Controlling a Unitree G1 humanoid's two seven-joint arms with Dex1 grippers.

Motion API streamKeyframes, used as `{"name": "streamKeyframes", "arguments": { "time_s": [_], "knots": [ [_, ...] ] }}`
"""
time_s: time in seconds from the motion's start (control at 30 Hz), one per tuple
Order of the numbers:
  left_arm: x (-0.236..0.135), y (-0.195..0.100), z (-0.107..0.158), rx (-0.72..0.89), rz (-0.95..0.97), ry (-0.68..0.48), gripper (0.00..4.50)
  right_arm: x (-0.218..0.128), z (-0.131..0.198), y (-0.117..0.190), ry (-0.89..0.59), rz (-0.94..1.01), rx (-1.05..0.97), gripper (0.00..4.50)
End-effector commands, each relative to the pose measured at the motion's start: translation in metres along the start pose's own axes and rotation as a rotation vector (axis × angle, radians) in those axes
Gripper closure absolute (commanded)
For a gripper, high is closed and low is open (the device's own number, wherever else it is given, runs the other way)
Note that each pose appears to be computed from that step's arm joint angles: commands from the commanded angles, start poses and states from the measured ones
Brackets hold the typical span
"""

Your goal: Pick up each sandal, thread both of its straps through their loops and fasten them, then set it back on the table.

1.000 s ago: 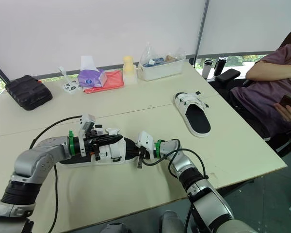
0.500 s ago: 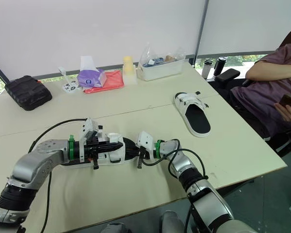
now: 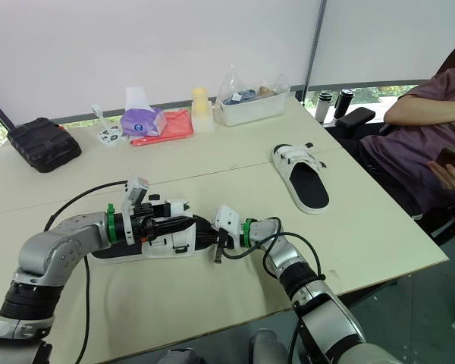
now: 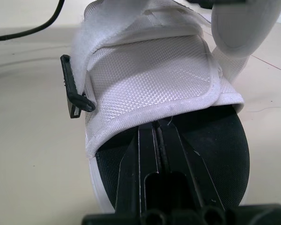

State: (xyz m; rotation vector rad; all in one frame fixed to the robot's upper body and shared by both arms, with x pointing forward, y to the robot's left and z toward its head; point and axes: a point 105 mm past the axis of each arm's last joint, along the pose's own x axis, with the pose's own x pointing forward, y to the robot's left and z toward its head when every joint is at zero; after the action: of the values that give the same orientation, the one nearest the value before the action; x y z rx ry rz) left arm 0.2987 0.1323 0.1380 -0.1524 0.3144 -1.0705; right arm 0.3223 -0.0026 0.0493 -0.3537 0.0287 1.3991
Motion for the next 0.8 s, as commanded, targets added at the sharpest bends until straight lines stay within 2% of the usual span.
{"name": "streamKeyframes", "arguments": {
  "time_s": [0.03,0.23,0.27,0.33,0.43,0.53,0.8],
  "knots": [
    [-0.015,-0.006,0.006,0.019,-0.005,-0.006,0.72,-0.015,-0.076,0.033,0.266,0.037,0.190,4.50],
    [-0.015,-0.022,-0.004,0.006,-0.048,0.027,0.72,-0.014,-0.077,0.033,0.269,0.037,0.191,4.50],
    [-0.014,-0.022,-0.006,0.008,-0.047,0.029,0.95,-0.014,-0.076,0.033,0.268,0.037,0.191,4.50],
    [-0.010,-0.022,-0.006,0.019,-0.043,0.031,1.58,-0.013,-0.076,0.033,0.267,0.038,0.189,4.50],
    [-0.007,-0.021,-0.007,0.035,-0.032,0.037,3.11,-0.013,-0.076,0.033,0.266,0.038,0.189,4.50],
    [-0.009,-0.022,-0.014,0.059,-0.041,0.084,4.40,-0.014,-0.076,0.033,0.268,0.036,0.189,4.50],
    [-0.007,-0.019,-0.027,0.221,-0.045,0.159,4.40,-0.016,-0.078,0.034,0.274,0.038,0.190,4.50]
  ]
}}
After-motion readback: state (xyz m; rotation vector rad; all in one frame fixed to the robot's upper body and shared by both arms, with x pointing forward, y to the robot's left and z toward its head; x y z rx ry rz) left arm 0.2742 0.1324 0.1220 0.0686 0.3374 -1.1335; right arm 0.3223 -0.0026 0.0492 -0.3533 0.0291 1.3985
